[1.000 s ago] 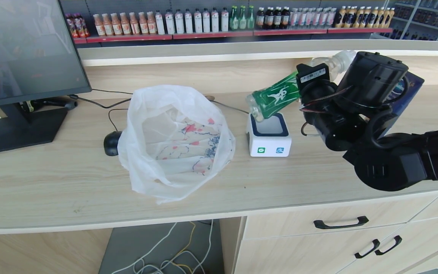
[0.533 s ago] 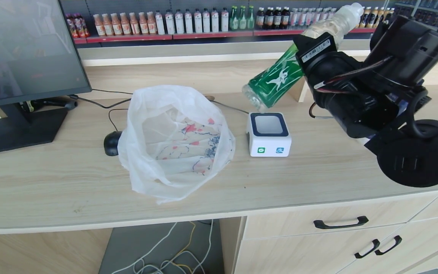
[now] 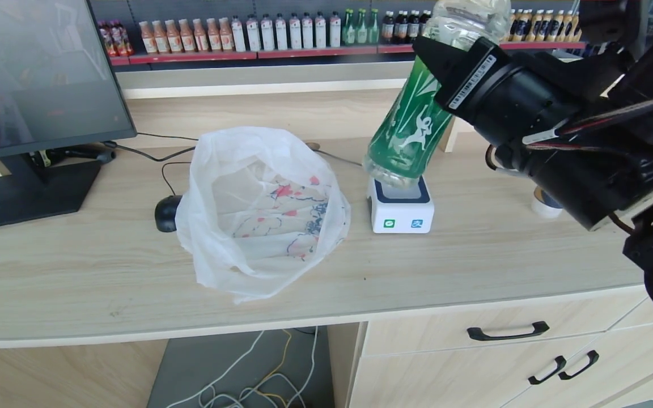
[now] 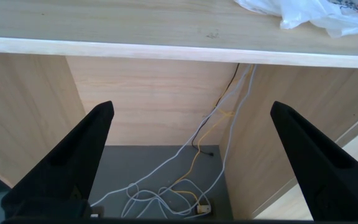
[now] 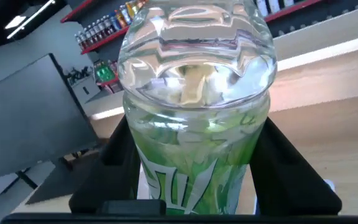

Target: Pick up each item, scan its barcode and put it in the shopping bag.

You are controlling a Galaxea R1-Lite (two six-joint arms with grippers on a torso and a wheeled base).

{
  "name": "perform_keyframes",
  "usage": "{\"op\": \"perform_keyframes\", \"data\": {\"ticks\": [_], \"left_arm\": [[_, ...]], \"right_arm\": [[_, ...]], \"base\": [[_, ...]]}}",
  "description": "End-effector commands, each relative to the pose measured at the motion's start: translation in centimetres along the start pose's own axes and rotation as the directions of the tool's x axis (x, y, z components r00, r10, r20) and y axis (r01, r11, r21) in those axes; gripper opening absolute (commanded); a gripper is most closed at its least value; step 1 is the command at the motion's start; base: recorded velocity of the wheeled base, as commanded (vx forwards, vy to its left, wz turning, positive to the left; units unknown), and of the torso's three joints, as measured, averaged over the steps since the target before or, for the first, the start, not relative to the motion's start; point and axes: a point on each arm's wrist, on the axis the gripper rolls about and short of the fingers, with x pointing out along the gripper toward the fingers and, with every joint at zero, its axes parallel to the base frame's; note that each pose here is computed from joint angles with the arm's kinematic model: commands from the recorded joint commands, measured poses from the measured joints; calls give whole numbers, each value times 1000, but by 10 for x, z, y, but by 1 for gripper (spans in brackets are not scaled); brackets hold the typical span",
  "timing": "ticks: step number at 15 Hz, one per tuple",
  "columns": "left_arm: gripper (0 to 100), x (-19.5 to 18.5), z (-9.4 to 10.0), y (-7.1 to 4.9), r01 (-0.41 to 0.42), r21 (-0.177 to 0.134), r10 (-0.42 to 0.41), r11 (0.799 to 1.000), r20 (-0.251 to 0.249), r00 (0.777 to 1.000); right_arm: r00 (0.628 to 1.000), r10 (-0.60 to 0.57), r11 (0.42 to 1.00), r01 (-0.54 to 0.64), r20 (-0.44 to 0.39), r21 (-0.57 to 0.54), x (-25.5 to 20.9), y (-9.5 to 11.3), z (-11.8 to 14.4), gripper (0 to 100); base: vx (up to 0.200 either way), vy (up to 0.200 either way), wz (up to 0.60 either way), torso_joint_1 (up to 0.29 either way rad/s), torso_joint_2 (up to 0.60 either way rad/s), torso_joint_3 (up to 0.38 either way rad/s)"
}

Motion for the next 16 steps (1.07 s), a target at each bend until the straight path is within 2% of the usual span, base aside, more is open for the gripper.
{"op": "perform_keyframes", "data": {"ticks": [1, 3, 6, 9, 16], "left_arm": [[100, 0, 0, 0, 0, -1, 0, 1000, 0, 1000], [100, 0, 0, 0, 0, -1, 0, 1000, 0, 1000], [100, 0, 0, 0, 0, -1, 0, 1000, 0, 1000], [100, 0, 0, 0, 0, -1, 0, 1000, 0, 1000], [100, 0, 0, 0, 0, -1, 0, 1000, 0, 1000]], "right_arm": [[997, 73, 993, -73, 5, -90, -10, 0, 3, 0], [989, 148, 966, -145, -2, -213, -13, 1, 4, 0], [975, 221, 935, -211, 3, -286, -17, 0, 2, 0], [959, 282, 888, -251, 25, -386, -28, -20, -7, 0], [959, 273, 885, -221, 73, -410, -36, -26, -2, 0]], "base": [[0, 0, 0, 0, 0, 0], [0, 0, 0, 0, 0, 0], [0, 0, 0, 0, 0, 0], [0, 0, 0, 0, 0, 0], [0, 0, 0, 0, 0, 0]]}}
